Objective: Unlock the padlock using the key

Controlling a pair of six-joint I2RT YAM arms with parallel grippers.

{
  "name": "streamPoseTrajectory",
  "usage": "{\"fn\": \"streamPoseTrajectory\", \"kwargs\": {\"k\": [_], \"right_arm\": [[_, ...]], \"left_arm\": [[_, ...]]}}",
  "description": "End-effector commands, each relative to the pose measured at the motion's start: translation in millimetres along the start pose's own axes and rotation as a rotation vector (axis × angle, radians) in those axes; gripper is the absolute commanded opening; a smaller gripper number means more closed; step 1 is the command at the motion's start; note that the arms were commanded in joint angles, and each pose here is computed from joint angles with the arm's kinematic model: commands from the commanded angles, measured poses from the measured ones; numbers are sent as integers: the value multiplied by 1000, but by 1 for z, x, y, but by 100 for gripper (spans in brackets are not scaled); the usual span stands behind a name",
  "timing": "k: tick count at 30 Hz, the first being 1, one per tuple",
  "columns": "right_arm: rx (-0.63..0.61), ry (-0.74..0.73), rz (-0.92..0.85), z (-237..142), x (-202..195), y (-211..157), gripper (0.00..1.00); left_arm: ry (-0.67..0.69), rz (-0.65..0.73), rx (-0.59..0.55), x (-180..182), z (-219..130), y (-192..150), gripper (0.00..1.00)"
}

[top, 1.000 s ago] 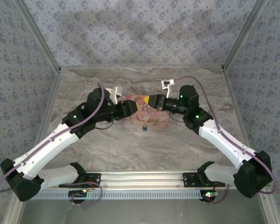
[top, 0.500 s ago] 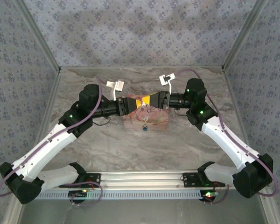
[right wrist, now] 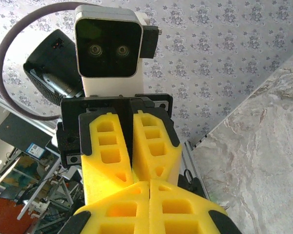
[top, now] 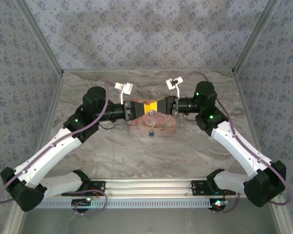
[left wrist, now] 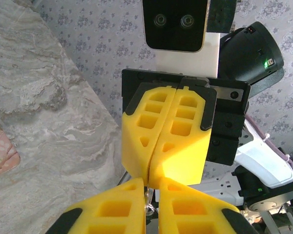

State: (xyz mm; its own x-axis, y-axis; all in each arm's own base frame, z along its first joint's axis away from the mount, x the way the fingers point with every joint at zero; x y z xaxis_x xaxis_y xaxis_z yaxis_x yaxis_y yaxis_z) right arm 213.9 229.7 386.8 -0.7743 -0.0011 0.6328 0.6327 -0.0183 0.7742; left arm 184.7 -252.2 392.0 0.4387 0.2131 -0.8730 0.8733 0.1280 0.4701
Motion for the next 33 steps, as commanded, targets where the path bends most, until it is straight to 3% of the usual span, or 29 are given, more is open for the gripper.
{"fn": "streamPoseTrajectory", "kwargs": {"k": [1, 3, 9, 18, 25, 27, 33], "right_arm": [[-15, 53, -59, 2, 20, 13, 0], [-22, 51, -62, 1, 21, 15, 0], [-38, 45, -63, 0, 21, 19, 0], [-69, 33, -59, -5, 22, 24, 0], [-81, 23, -48, -5, 19, 26, 0], [-84, 22, -48, -5, 19, 26, 0], [-77, 28, -41, -3, 18, 23, 0]], "left_arm": [[-49, 34, 50, -7, 7, -8, 9], [-45, 29, 55, -5, 8, -9, 15], [-37, 18, 51, 0, 8, -14, 22], [-33, 10, 47, 3, 7, -16, 24], [-50, 11, 60, 2, 9, -19, 16], [-54, 13, 63, 1, 10, -20, 5], [-44, 18, 50, 2, 9, -19, 2]]}}
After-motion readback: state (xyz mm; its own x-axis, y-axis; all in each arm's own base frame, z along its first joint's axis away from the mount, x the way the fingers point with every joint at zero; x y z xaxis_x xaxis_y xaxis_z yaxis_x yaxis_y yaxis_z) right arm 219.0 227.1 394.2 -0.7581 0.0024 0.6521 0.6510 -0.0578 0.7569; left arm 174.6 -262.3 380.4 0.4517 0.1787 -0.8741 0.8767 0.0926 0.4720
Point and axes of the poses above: each hand's point on the last joint's axis, 136 mm out from that joint toward the fingers, its own z axis out along the fingers, its own x axis along the line the jaws close on, y = z × x, the point moved 6 cm from there along -z, back along the fingers, and after that the axes turned 9 degrees about -z, right-handed, at the moved point
